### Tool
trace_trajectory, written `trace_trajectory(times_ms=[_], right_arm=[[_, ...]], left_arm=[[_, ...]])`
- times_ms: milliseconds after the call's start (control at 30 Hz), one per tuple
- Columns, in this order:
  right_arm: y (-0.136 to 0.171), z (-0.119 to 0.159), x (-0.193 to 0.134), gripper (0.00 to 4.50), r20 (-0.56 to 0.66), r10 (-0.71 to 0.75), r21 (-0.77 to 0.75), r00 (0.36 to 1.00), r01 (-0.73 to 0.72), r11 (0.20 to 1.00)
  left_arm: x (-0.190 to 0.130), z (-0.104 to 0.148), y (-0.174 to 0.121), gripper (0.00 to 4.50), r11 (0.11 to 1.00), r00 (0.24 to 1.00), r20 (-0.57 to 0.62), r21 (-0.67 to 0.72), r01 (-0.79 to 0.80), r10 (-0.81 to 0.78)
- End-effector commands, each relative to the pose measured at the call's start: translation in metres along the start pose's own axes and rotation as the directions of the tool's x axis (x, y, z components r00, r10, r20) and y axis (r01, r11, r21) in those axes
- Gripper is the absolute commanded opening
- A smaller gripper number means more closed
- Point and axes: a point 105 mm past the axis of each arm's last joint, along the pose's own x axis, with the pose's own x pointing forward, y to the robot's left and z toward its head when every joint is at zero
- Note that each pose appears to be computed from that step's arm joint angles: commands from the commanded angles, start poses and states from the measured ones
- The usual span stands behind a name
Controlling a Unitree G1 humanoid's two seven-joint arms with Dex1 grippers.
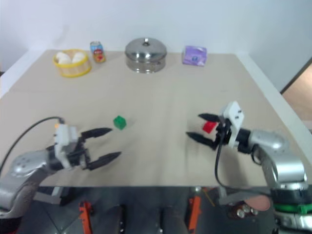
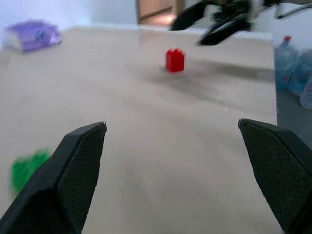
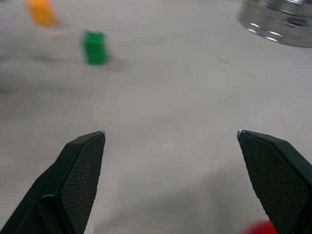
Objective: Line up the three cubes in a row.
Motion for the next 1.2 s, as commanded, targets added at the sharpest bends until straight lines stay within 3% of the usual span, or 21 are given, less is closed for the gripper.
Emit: trace_trajectory(times_ms=[33,400,800,900,1133,1200], right_arm=[[-0.022,-0.004,-0.004,4.5,-0.09,-0.027,-0.03,0.996,0.024,0.999],[-0.065,-0.042,-0.006,4.5,-0.278,-0.066,0.004,0.958,0.07,0.998],[-0.061,-0.058,0.003,4.5,-0.309,0.035,0.137,0.95,0.008,0.991],[-0.061,-0.058,0.005,3.72,-0.3,0.031,0.152,0.953,0.016,0.988],[-0.061,-0.059,0.005,1.3,-0.302,0.034,0.161,0.953,0.016,0.987],[-0.061,-0.057,0.004,1.26,-0.296,0.031,0.157,0.955,0.017,0.988]], left_arm=[[0.019,0.007,0.003,4.48,0.999,0.999,0.047,0.031,0.016,-0.018],[0.06,0.008,-0.014,4.48,0.999,0.992,0.123,-0.018,0.033,-0.031],[0.069,0.015,-0.013,4.48,1.0,0.987,0.159,-0.022,-0.001,0.004],[0.071,0.017,-0.011,4.5,1.0,0.986,0.164,-0.02,-0.004,0.007],[0.075,0.017,-0.01,4.5,1.0,0.986,0.169,-0.018,-0.001,0.004],[0.074,0.017,-0.009,4.5,1.0,0.986,0.168,-0.018,0.0,0.003]])
